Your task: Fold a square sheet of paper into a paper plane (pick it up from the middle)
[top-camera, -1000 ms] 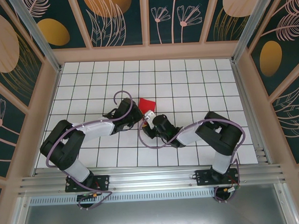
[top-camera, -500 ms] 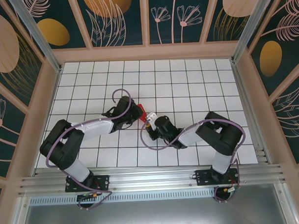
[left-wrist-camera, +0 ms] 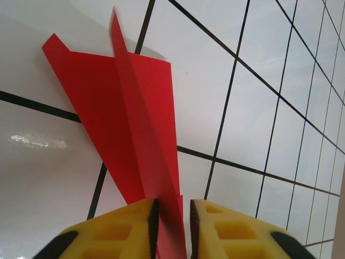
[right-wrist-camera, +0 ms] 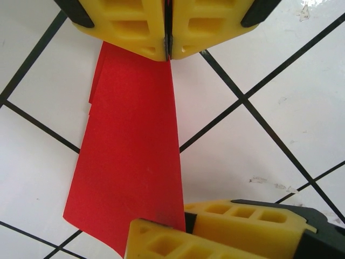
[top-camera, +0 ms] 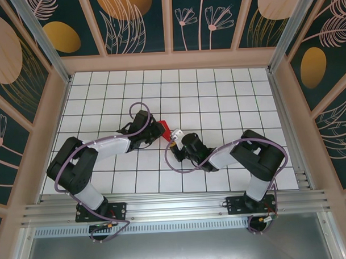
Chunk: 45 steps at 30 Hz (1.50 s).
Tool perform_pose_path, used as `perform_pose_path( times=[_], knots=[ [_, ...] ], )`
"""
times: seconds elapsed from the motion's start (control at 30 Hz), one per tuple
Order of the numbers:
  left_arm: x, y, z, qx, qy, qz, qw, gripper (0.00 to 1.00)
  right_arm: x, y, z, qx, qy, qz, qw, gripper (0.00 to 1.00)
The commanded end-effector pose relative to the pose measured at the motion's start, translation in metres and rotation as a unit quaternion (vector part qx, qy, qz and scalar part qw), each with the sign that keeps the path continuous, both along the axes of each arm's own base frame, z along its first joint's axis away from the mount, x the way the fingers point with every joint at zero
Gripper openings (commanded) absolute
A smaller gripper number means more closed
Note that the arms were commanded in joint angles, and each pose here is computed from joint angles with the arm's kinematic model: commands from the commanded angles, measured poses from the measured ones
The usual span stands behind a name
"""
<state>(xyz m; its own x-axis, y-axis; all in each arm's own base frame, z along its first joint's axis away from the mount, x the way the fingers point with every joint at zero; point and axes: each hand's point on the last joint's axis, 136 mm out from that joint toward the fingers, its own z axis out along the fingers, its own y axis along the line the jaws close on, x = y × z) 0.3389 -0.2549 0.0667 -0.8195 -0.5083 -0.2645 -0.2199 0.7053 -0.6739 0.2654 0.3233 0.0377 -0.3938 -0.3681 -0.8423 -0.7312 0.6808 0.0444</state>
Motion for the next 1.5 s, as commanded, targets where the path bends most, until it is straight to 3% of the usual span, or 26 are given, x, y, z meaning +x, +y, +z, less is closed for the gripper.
perform_pose_path(
  times=[0.0,0.17,0.47,0.77,0.97,1.2,1.47],
  knots=[
    [0.001,-0.004,0.001,-0.009,-0.006,-0.010,1.000,0.19,0.006,0.008,0.017,0.019,-0.018,0.012,1.000,0.11],
    [0.000,-0.004,0.002,-0.013,-0.005,-0.007,1.000,0.09,0.008,0.010,0.020,0.016,-0.025,0.015,0.999,0.22],
    [-0.001,-0.002,0.003,-0.014,-0.003,-0.002,1.000,0.06,0.020,0.020,0.024,0.005,-0.054,0.019,0.998,0.33],
    [-0.002,-0.002,0.003,-0.014,0.000,-0.003,1.000,0.07,0.030,0.025,0.018,-0.013,-0.078,0.016,0.997,0.33],
    [-0.002,0.000,0.005,-0.017,0.000,0.001,1.000,0.08,0.034,0.025,0.020,-0.012,-0.087,0.008,0.996,0.24],
    [0.005,0.012,0.013,-0.015,-0.013,0.013,1.000,0.23,0.024,0.026,0.023,0.009,-0.054,0.024,0.998,0.06],
    [0.016,0.044,0.031,-0.004,-0.050,0.043,0.998,0.48,0.012,0.028,0.027,0.083,0.060,0.048,0.994,0.00]
  ],
)
